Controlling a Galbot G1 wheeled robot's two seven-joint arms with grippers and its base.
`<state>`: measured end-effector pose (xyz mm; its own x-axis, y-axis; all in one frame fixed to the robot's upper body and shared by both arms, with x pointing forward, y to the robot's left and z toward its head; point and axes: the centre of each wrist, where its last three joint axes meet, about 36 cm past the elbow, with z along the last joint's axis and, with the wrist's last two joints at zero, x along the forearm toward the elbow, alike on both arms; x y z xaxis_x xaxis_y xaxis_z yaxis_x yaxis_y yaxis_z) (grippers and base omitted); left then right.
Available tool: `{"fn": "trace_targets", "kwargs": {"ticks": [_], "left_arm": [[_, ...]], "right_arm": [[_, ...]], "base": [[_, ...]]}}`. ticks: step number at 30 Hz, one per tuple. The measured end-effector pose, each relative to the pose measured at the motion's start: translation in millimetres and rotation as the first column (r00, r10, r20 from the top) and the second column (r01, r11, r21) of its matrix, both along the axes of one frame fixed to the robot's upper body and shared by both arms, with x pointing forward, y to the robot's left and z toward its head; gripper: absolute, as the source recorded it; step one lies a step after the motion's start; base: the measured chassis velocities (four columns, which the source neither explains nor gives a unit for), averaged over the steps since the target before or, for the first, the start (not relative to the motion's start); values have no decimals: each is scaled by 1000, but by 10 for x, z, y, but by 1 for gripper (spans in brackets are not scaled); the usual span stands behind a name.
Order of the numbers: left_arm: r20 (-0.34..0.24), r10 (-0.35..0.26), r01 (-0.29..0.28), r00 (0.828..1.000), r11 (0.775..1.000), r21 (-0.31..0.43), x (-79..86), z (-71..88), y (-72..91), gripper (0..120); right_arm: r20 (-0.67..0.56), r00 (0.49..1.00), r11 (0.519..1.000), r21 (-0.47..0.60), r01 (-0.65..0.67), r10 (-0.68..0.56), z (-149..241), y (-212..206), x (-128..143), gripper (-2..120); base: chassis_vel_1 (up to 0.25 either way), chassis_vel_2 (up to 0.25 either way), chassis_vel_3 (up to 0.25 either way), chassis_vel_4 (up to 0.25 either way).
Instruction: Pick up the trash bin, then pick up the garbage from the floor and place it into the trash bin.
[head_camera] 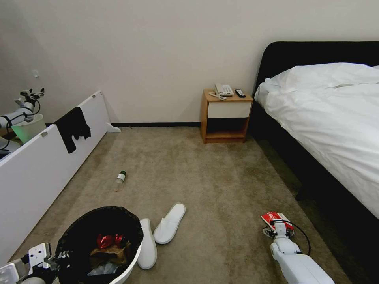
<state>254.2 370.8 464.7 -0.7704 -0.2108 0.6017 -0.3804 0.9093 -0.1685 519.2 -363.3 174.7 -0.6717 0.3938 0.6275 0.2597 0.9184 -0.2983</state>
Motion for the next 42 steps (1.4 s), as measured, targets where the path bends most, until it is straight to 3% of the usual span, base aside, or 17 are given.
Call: {"fn": "trace_targets", "kwargs": {"ticks": [22,42], "left_arm": [[-5,-4,4,1000,1000,1,-12,-29,33,2],[-3,-2,2,1000,1000,-2,-17,-46,30,2]], "right_arm": [[11,995,992,81,97,-99,73,118,142,100],[34,997,998,-12,67,-67,95,13,150,100]], "base": [[0,0,0,0],[0,0,0,0]]}}
